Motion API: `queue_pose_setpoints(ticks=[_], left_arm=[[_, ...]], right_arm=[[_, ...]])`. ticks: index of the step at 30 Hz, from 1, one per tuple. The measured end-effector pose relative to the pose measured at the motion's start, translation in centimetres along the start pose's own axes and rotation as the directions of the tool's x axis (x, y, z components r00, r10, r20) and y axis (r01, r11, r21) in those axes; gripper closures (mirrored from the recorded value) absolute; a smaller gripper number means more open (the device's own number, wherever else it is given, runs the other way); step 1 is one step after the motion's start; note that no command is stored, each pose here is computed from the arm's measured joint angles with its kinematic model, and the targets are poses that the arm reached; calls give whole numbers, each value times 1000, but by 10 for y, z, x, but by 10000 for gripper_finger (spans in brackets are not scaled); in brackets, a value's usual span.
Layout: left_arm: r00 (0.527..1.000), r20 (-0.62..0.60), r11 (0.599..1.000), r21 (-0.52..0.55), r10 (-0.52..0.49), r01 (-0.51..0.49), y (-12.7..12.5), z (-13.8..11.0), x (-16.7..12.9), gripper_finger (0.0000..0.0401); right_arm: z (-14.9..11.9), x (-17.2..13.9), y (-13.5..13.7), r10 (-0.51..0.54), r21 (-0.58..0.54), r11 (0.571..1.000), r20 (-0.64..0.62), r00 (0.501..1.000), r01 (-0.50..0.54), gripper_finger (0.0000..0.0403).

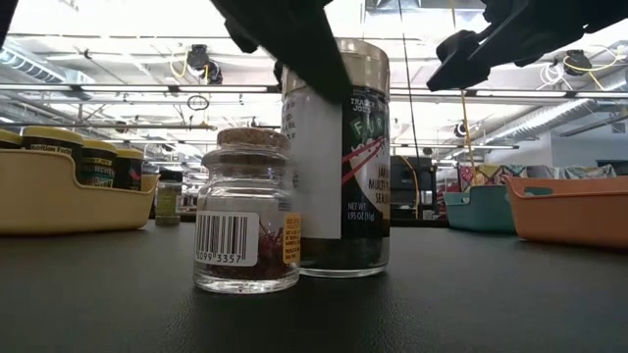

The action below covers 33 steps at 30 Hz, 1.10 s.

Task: Sort spices by type
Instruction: Put the large brown seasoning bottle into the blue bin

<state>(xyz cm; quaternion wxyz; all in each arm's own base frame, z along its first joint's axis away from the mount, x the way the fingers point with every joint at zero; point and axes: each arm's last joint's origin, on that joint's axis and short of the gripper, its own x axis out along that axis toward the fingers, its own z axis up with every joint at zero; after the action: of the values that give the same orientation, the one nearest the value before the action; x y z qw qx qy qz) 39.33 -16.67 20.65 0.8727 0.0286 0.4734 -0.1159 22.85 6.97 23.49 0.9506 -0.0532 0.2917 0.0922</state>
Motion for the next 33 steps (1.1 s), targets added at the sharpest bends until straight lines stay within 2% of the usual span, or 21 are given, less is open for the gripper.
queue_pose_setpoints(ticks=[11, 19, 26, 29, 33], left_arm=[[1000, -6, 1000, -3, -10, 10, 5, 0, 0, 59], [1000, -12, 1000, -3, -8, 8, 6, 0, -1, 123], [1000, -20, 1000, -17, -18, 17, 12, 1, -3, 123], [999, -50, 1000, -20, 4, -5, 19, 2, -14, 123], [998, 13, 997, -26, 69, -69, 37, 17, -49, 123]], right_arm=[[0, 0, 0, 0, 0, 1000, -1, 1000, 0, 110], [0, 0, 0, 0, 0, 1000, -1, 1000, 0, 110], [0, 0, 0, 0, 0, 1000, -1, 1000, 0, 110], [-1, 0, 0, -6, -2, 1000, -6, 1000, 6, 110], [-5, 0, -2, -78, -34, 997, -55, 995, 76, 110]])
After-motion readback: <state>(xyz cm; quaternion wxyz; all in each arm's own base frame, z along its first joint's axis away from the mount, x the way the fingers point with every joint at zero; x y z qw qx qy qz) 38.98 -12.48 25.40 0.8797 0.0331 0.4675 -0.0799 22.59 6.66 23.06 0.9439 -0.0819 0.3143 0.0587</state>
